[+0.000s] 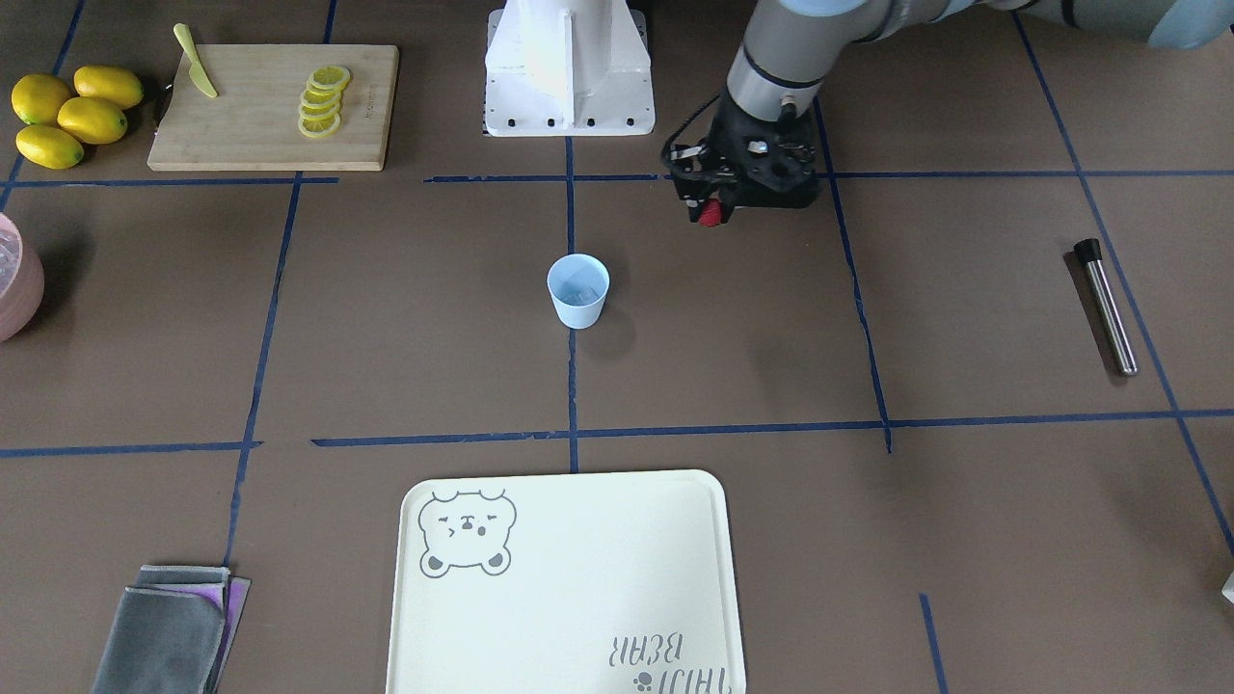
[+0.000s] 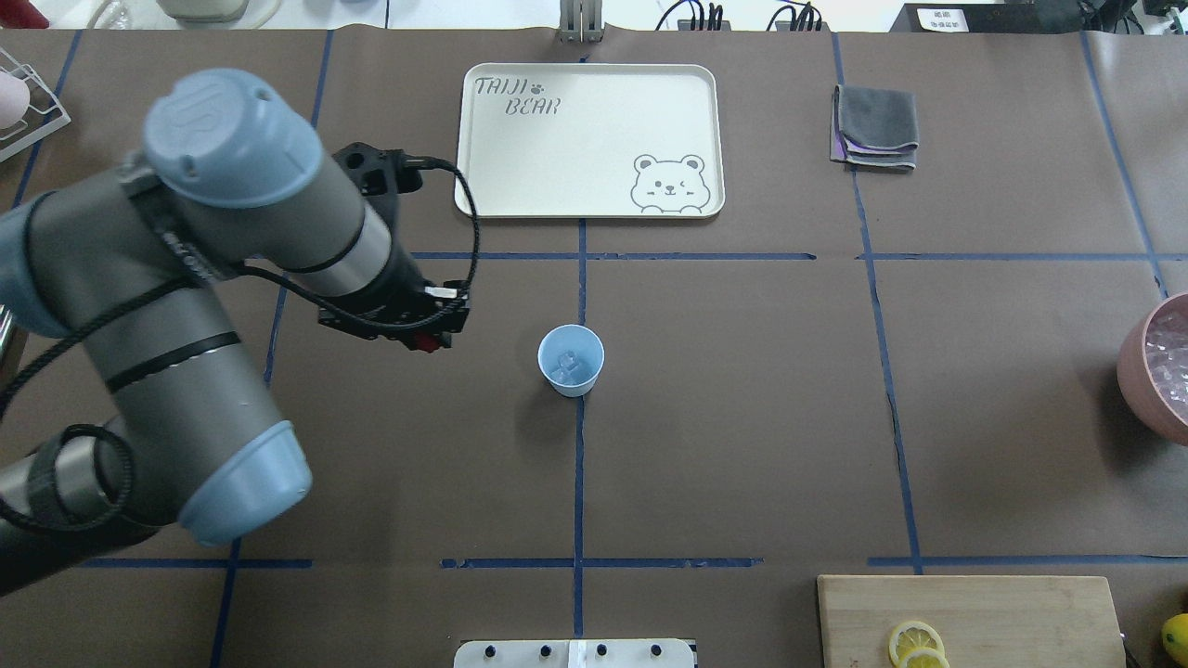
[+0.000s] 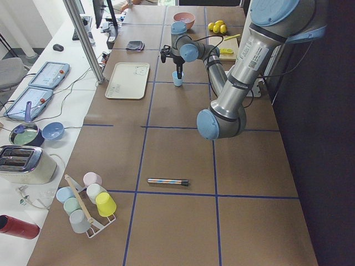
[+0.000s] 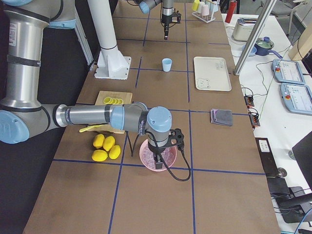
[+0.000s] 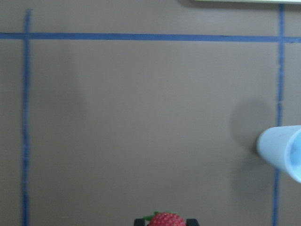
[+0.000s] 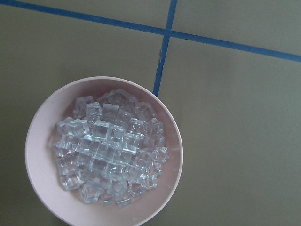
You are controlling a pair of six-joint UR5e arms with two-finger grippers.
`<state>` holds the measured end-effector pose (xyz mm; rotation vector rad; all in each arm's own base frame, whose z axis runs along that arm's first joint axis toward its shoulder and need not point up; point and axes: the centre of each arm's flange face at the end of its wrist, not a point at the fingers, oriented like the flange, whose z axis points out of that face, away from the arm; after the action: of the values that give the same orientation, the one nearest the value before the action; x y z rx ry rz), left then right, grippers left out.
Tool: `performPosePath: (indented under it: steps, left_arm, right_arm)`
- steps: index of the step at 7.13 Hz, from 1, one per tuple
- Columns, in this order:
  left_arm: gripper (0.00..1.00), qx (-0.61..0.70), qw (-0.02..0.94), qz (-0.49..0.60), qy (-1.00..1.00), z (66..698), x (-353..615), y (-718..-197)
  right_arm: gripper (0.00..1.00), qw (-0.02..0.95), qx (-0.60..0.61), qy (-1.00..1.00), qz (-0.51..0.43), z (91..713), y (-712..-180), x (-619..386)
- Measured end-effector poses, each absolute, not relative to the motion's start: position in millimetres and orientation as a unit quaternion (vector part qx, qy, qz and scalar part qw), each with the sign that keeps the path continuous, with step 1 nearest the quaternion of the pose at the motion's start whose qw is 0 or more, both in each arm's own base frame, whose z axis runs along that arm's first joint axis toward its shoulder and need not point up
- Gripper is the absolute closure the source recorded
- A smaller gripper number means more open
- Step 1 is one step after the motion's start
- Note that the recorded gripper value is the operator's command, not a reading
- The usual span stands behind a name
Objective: Mash ice and strawberries in cup
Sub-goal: 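Carry the strawberry with the left gripper over the cup and release it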
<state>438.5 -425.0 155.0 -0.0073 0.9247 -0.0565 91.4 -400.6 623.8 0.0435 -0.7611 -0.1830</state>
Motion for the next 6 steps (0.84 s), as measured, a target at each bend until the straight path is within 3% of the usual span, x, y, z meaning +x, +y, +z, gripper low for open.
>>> performPosePath:
  steps: [2,3,4,5,6]
  left_arm:
    - [1.00,-0.006,0.899,-0.056,0.435,110.7,502.7,-434.7]
    - [0.90,-0.006,0.900,-0.063,0.431,99.6,519.5,-435.7]
    - [0.24,-0.005,0.901,-0.067,0.429,94.5,526.5,-436.2]
    - [0.00,-0.006,0.901,-0.071,0.429,92.4,529.3,-436.2]
    - [0.00,-0.008,0.900,-0.075,0.429,91.0,530.2,-436.0]
  right_arm:
    - [0.01,0.924,0.021,-0.371,-0.089,624.1,-400.2,91.3]
    - [0.01,0.924,0.021,-0.371,-0.089,624.0,-400.1,91.3]
    - [0.01,0.924,0.021,-0.371,-0.089,623.7,-400.1,91.3]
    - [0.01,0.924,0.021,-0.371,-0.089,623.4,-400.1,91.3]
    - [0.01,0.924,0.022,-0.371,-0.089,623.3,-400.1,91.3]
